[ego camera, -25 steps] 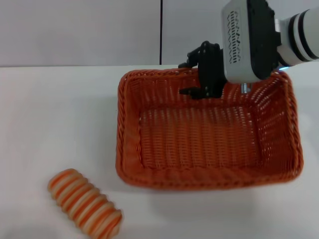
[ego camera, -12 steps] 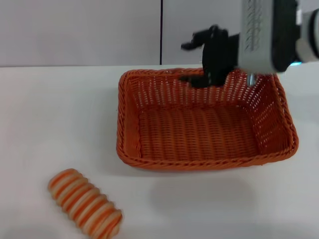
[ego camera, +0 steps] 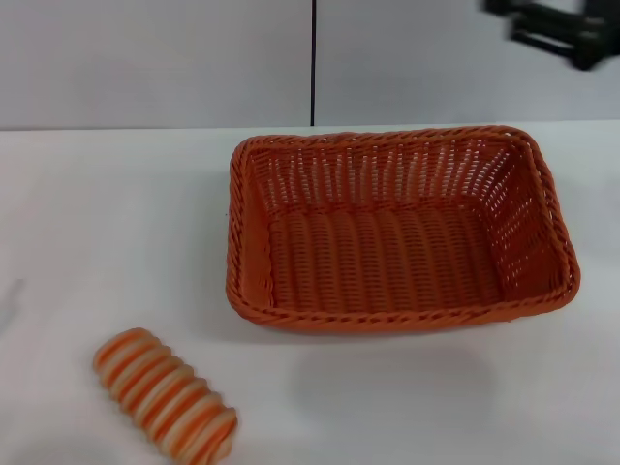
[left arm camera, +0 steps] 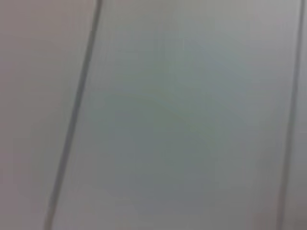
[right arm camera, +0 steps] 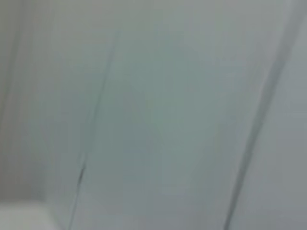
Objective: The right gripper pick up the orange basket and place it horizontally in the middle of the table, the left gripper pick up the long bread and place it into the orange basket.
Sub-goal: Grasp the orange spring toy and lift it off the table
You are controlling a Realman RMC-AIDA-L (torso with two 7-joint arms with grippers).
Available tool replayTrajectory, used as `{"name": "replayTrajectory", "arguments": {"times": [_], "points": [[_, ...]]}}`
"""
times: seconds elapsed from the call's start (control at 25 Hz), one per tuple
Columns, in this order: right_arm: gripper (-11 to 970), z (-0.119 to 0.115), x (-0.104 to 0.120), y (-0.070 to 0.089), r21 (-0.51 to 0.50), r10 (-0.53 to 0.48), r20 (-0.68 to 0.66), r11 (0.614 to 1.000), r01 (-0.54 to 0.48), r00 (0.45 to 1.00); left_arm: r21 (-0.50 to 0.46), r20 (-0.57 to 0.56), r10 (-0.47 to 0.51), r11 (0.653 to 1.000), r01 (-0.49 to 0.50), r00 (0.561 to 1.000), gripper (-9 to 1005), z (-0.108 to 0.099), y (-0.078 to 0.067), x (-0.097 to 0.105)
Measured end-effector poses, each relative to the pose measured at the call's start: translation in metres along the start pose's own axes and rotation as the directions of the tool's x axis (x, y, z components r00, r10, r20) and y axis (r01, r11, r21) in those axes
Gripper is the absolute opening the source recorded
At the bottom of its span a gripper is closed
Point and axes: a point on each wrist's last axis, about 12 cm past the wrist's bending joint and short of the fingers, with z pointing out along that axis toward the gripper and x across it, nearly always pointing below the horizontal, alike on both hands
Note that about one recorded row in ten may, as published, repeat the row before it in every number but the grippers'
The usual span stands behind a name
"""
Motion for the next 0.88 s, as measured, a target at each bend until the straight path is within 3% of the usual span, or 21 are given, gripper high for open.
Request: {"name": "replayTrajectory", "arguments": {"times": [0.24,0.32,0.4,0.52,0.6,0.88], "points": [[659,-0.069,0.032,0.018,0.177,0.102,0.169,0.975,-0.133,0.98,0.101,-0.139,0.013,0.995,0.001,0.99,637,0.019,0.012,-0.016],[659,-0.087,0.048,0.025,0.208,0.135,0.242,0.96,-0.187,0.961,0.177,-0.283,0.02,0.984,0.032,0.959,636,0.041,0.019,-0.027],[659,-0.104,0.064,0.034,0.223,0.16,0.317,0.945,-0.238,0.935,0.202,-0.348,0.021,0.978,0.053,0.937,635,0.05,0.021,-0.032],[659,-0.126,0.085,0.045,0.249,0.18,0.413,0.921,-0.301,0.893,0.241,-0.482,0.026,0.965,0.104,0.876,634,0.072,0.024,-0.041],[659,-0.14,0.096,0.052,0.273,0.182,0.456,0.903,-0.331,0.871,0.265,-0.584,0.056,0.956,0.125,0.81,633,0.087,0.024,-0.05],[659,-0.158,0.115,0.063,0.32,0.221,0.478,0.858,-0.403,0.85,0.3,-0.765,0.087,0.925,0.234,0.638,629,0.116,0.014,-0.054]]}}
